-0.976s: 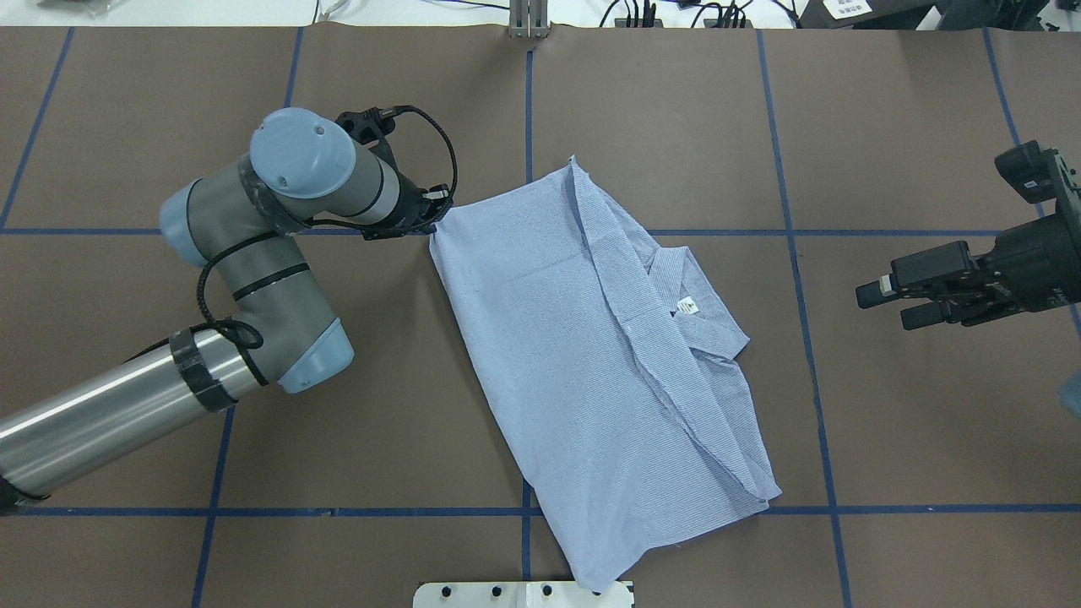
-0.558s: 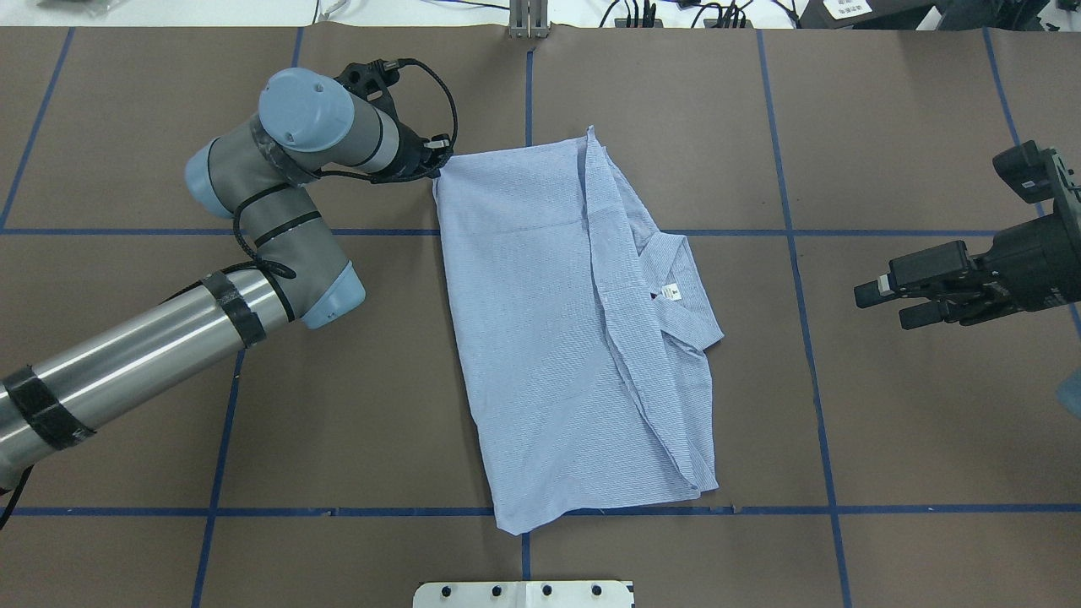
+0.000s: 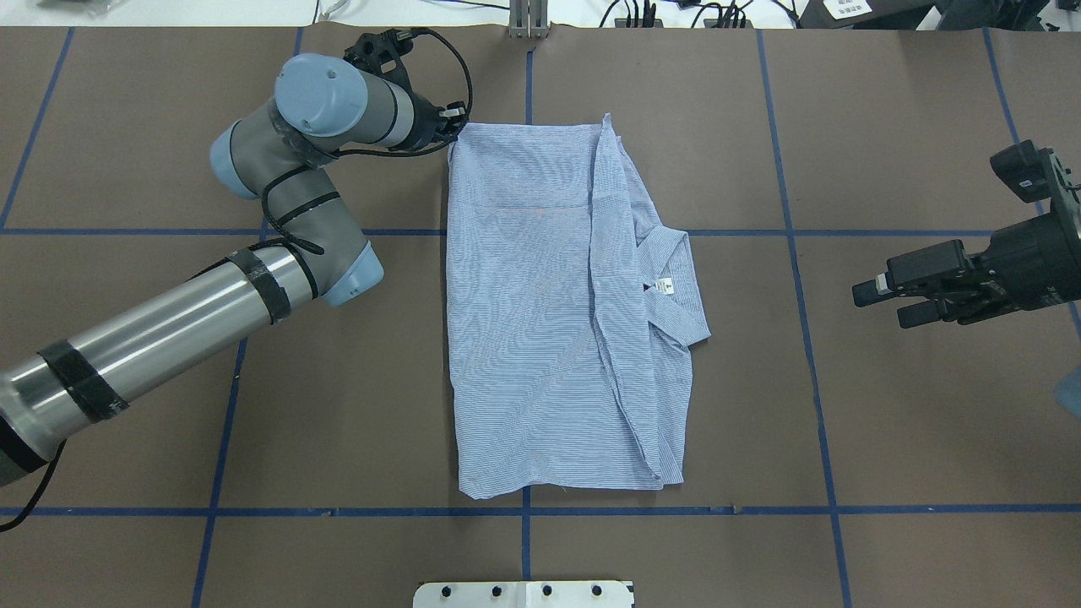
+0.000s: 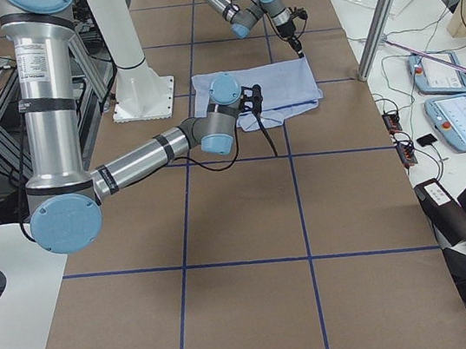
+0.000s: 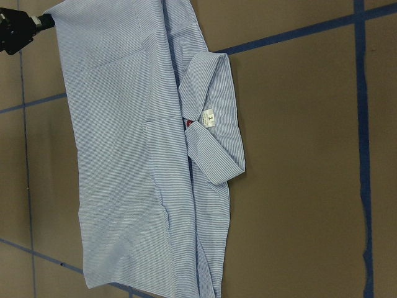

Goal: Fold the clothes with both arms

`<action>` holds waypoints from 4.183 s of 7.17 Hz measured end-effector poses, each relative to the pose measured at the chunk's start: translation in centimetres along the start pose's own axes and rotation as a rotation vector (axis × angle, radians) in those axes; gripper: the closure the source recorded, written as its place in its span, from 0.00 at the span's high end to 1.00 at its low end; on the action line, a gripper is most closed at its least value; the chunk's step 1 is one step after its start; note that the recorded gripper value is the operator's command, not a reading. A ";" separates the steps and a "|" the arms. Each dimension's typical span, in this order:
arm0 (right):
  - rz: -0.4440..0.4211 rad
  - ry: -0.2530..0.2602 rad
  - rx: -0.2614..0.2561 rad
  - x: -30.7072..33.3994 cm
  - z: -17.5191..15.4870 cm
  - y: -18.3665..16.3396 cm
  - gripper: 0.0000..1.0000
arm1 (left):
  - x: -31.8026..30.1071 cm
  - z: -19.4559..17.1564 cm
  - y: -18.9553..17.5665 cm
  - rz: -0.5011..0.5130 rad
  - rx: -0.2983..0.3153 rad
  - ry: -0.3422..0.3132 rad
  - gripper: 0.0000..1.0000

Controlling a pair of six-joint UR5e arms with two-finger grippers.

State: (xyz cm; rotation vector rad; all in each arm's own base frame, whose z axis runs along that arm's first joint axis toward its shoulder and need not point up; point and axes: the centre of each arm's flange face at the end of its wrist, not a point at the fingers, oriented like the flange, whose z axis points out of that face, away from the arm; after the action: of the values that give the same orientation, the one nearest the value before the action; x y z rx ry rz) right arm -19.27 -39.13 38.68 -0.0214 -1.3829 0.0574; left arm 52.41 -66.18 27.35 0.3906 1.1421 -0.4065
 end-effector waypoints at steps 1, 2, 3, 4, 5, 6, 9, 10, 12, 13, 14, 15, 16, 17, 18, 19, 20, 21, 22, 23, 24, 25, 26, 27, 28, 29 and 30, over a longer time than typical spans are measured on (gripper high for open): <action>0.000 0.005 0.007 0.0 0.3 0.0 1.00 | 0.4 -0.1 -0.1 0.001 0.005 0.006 0.97; -0.002 0.008 0.013 0.0 0.6 0.0 1.00 | 0.5 -0.1 -0.3 0.001 0.009 0.008 1.00; -0.008 0.010 0.018 -0.4 1.2 0.0 1.00 | 0.5 -0.2 -0.6 0.001 0.013 0.008 1.00; -0.016 0.014 0.031 -0.9 2.0 -0.2 1.00 | 0.4 -0.4 -0.9 -0.001 0.018 0.009 1.00; -0.021 0.026 0.050 -1.7 3.3 -0.7 1.00 | 0.3 -1.0 -1.9 -0.005 0.024 0.013 1.00; -0.016 0.047 0.068 -2.9 4.8 -1.4 1.00 | -0.3 -2.1 -2.6 -0.007 0.012 0.021 1.00; -0.051 0.207 0.114 -10.1 12.1 -3.7 1.00 | -6.1 -7.5 -2.8 0.015 -0.086 0.033 1.00; -0.095 0.289 0.130 -12.9 15.3 -3.4 1.00 | -8.5 -9.9 -2.2 0.048 -0.097 0.021 1.00; -0.211 0.471 0.156 -18.0 22.7 -2.3 1.00 | -11.6 -14.1 -1.1 0.110 -0.101 -0.007 1.00; -0.235 0.530 0.157 -19.5 26.0 -2.7 1.00 | -12.5 -15.1 -0.8 0.127 -0.103 -0.017 1.00; -0.246 0.575 0.156 -20.2 28.8 -3.5 1.00 | -13.0 -15.4 -0.6 0.134 -0.105 -0.022 1.00; -0.255 0.606 0.152 -20.2 30.4 -4.0 1.00 | -13.1 -15.6 -0.5 0.136 -0.107 -0.023 1.00; -0.265 0.627 0.148 -20.0 31.5 -4.1 1.00 | -13.2 -15.6 -0.4 0.136 -0.109 -0.024 1.00; -0.275 0.646 0.147 -19.7 32.5 -3.9 1.00 | -13.2 -15.5 -0.3 0.135 -0.111 -0.023 1.00; -0.284 0.666 0.146 -19.4 33.5 -3.8 1.00 | -13.2 -15.5 -0.2 0.133 -0.112 -0.023 1.00; -0.288 0.684 0.144 -19.1 34.2 -3.6 1.00 | -13.1 -15.5 -0.1 0.131 -0.113 -0.020 1.00; -0.292 0.708 0.139 -19.0 34.7 -3.2 1.00 | -13.0 -15.5 -0.1 0.130 -0.113 -0.018 1.00; -0.295 0.735 0.134 -19.2 35.0 -3.0 1.00 | -13.0 -15.4 0.0 0.130 -0.114 -0.018 1.00; -0.296 0.758 0.127 -19.2 35.1 -2.9 1.00 | -13.0 -15.3 0.0 0.129 -0.115 -0.017 1.00; -0.299 0.771 0.121 -19.1 35.2 -2.8 1.00 | -12.9 -15.3 0.1 0.129 -0.115 -0.016 1.00; -0.304 0.777 0.115 -18.9 35.4 -2.6 1.00 | -12.9 -15.3 0.1 0.130 -0.116 -0.015 1.00; -0.308 0.780 0.110 -18.9 35.6 -2.3 1.00 | -12.8 -15.3 0.2 0.130 -0.117 -0.014 1.00; -0.311 0.780 0.106 -19.0 35.8 -2.1 1.00 | -12.7 -15.3 0.2 0.131 -0.117 -0.012 1.00; -0.312 0.782 0.102 -18.9 36.0 -1.9 1.00 | -12.6 -15.2 0.3 0.132 -0.117 -0.011 1.00; -0.312 0.786 0.099 -18.6 36.1 -1.8 1.00 | -12.4 -15.2 0.4 0.133 -0.119 -0.009 1.00; -0.311 0.791 0.095 -18.2 36.2 -1.8 1.00 | -12.3 -15.1 0.5 0.135 -0.122 -0.008 1.00; -0.313 0.797 0.092 -17.9 36.2 -1.8 1.00 | -12.2 -15.1 0.6 0.132 -0.123 -0.007 1.00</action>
State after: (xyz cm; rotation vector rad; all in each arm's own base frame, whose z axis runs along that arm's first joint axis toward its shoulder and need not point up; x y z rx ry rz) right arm -58.13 -42.57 27.97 0.2272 -0.5744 -0.1388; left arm 36.46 -56.81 33.20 0.3544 1.1219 -0.2206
